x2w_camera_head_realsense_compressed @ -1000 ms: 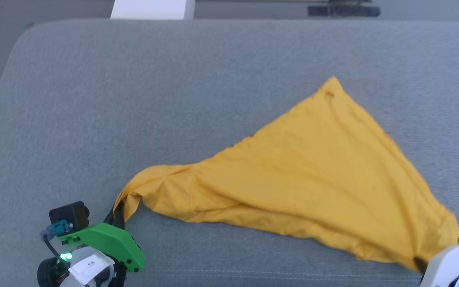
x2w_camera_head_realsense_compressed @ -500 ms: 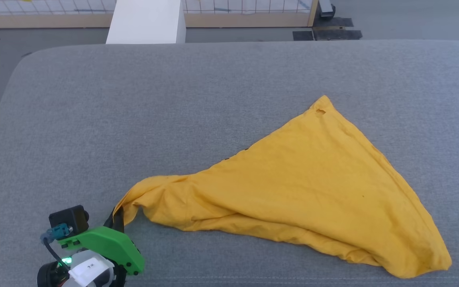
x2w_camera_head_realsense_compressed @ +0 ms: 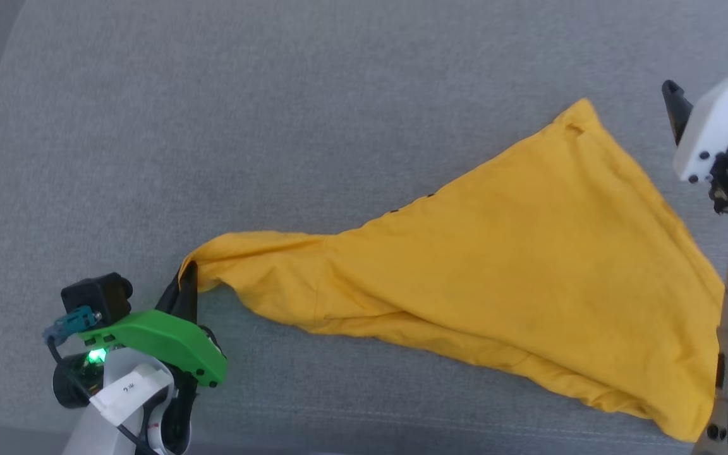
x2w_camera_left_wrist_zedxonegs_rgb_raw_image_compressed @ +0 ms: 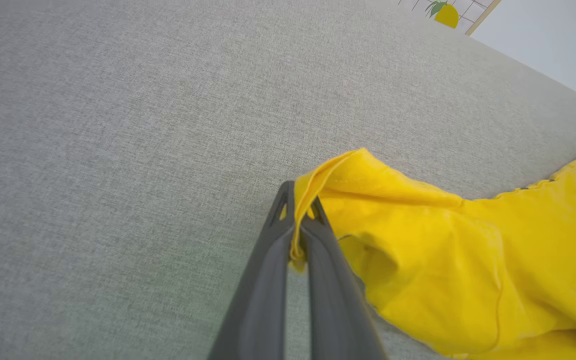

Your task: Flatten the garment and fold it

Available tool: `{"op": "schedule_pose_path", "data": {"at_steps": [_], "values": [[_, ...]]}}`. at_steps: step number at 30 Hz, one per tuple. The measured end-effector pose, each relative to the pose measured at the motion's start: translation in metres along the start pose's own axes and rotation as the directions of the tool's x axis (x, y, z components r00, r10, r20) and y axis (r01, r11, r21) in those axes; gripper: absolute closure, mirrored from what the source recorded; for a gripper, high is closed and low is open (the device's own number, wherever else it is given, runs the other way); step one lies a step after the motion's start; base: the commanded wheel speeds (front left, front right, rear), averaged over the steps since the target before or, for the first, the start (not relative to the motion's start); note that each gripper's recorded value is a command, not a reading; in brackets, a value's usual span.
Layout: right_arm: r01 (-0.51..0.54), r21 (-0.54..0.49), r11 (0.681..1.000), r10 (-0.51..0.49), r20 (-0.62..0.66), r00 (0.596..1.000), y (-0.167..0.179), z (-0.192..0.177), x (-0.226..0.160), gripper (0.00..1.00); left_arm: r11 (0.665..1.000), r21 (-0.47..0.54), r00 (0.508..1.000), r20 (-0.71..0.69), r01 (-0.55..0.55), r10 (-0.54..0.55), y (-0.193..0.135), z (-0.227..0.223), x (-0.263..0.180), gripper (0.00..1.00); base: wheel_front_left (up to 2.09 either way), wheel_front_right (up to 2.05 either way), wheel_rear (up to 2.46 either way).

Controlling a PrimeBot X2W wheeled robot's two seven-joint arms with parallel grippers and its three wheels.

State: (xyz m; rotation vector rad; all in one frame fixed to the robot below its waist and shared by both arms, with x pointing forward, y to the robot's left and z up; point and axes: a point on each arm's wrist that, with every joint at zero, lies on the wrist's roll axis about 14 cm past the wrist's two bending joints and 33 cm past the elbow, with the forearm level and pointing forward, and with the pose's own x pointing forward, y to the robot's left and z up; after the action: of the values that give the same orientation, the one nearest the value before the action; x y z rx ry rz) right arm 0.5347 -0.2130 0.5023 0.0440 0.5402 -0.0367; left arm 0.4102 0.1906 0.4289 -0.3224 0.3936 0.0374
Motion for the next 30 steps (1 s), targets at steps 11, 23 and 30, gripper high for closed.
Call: {"op": "schedule_pose_path", "data": {"at_steps": [11, 23, 30], "values": [[-0.017, -0.224, 0.974, -0.059, -0.330, 0.942, 0.033, -0.084, 0.087, 0.00, 0.996, -0.009, 0.993, -0.070, -0.091, 0.090, 0.038, -0.026, 0.013, 1.00, 0.00, 0.00, 0.00], [-0.124, -0.191, 0.974, 0.042, -0.385, 0.922, 0.070, -0.097, 0.109, 1.00, 0.991, -0.004, 0.986, -0.101, -0.137, 0.136, 0.054, -0.038, 0.012, 1.00, 0.00, 0.00, 0.00], [-0.192, -0.054, 0.980, 0.178, -0.197, 0.964, 0.080, -0.063, 0.077, 1.00, 0.993, -0.007, 0.991, -0.065, -0.120, 0.119, 0.046, -0.025, 0.004, 1.00, 0.00, 0.00, 0.00]]}}
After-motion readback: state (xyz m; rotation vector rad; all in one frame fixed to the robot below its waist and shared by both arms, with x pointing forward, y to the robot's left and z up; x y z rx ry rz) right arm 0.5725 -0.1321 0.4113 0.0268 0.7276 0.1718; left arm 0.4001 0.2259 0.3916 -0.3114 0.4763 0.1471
